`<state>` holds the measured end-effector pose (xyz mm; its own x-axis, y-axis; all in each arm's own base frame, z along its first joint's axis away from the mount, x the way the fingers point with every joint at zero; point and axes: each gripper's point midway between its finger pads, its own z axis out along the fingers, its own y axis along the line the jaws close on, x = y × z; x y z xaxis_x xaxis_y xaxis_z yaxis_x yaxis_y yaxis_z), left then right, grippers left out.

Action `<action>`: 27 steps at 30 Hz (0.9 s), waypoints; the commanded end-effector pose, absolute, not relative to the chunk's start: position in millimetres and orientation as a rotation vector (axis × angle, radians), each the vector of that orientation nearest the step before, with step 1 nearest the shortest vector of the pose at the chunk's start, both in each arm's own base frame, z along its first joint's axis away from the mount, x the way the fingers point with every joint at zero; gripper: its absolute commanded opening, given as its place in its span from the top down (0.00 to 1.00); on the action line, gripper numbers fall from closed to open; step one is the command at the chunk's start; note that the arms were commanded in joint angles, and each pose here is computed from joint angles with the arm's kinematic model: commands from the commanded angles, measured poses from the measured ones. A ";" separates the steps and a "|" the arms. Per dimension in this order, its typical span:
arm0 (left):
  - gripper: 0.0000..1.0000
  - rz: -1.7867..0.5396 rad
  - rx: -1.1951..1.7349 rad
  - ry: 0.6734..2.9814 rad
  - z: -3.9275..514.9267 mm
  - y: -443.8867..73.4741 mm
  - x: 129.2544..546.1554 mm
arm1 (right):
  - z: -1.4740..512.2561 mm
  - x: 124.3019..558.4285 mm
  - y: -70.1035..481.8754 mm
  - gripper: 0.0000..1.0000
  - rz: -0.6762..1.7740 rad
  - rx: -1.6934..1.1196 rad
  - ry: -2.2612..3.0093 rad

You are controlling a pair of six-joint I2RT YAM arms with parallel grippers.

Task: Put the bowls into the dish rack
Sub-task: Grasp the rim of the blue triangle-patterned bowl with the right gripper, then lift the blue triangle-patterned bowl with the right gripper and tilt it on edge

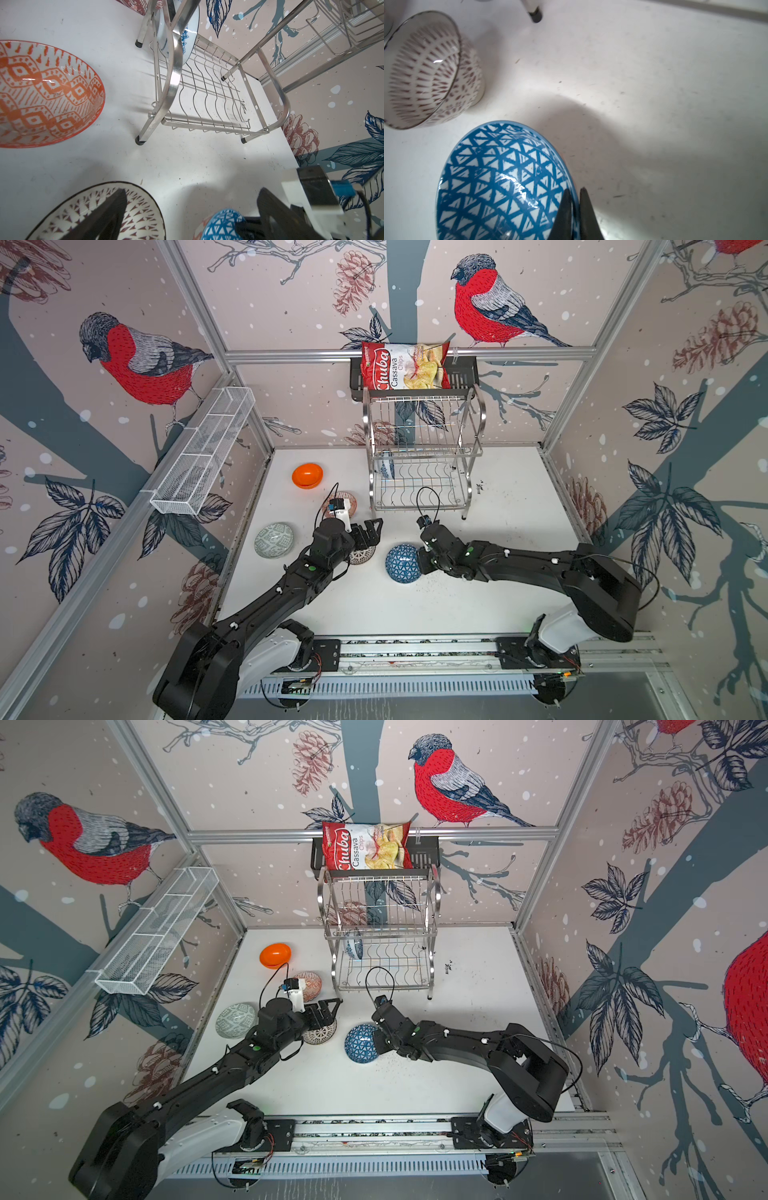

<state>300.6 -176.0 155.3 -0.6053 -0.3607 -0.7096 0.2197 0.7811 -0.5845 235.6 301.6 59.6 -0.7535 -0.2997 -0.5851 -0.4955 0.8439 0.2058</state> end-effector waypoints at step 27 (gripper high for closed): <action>0.02 -0.899 0.074 2.010 178.7 -211.9 325.1 | 81.0 301.3 221.5 0.60 0.370 -0.239 2.479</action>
